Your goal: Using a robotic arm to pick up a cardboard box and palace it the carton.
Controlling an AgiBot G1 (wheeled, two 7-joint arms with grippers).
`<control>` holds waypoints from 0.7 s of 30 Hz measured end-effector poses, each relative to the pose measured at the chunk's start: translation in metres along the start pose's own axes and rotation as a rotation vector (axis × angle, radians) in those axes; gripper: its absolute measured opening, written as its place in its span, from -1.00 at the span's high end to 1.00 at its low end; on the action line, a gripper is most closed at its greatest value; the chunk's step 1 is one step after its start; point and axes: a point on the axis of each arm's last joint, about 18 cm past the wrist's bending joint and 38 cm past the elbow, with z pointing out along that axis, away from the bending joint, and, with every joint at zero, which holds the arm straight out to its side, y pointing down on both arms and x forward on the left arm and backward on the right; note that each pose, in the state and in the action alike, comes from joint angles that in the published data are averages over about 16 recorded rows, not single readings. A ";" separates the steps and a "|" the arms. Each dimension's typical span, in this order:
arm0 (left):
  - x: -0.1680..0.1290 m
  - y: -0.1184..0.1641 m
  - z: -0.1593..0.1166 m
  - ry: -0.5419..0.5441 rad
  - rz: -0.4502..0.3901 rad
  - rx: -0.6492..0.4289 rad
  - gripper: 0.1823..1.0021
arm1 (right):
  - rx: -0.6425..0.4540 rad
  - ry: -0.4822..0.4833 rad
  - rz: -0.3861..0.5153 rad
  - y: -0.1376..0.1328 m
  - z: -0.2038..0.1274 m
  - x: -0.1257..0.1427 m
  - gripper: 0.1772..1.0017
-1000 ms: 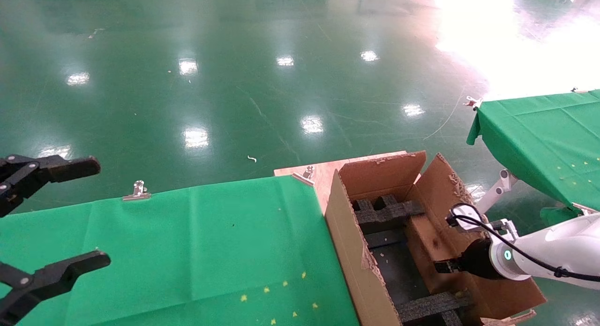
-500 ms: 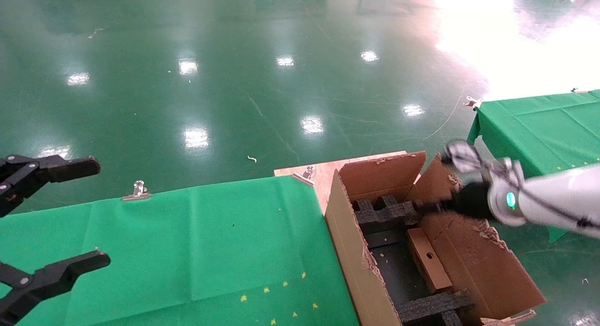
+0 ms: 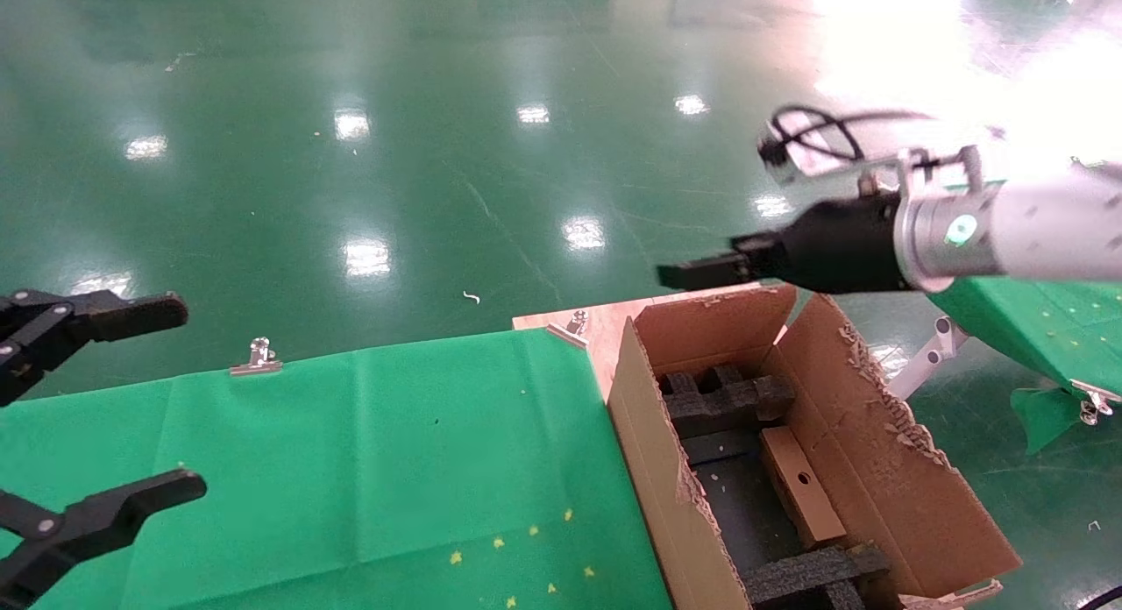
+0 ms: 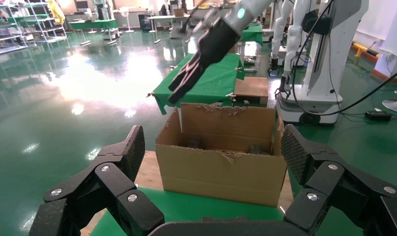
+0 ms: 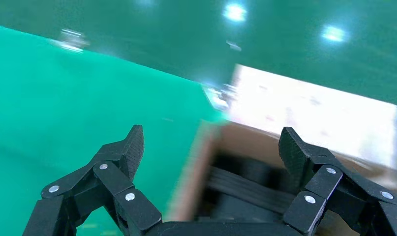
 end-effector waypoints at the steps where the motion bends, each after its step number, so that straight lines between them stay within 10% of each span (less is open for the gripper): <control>1: 0.000 0.000 0.000 0.000 0.000 0.000 -1.00 | 0.005 -0.017 -0.001 -0.003 -0.003 -0.003 -0.99; 21: 0.000 0.000 0.000 0.000 0.000 0.000 -1.00 | 0.002 -0.193 -0.076 -0.003 -0.004 -0.035 -1.00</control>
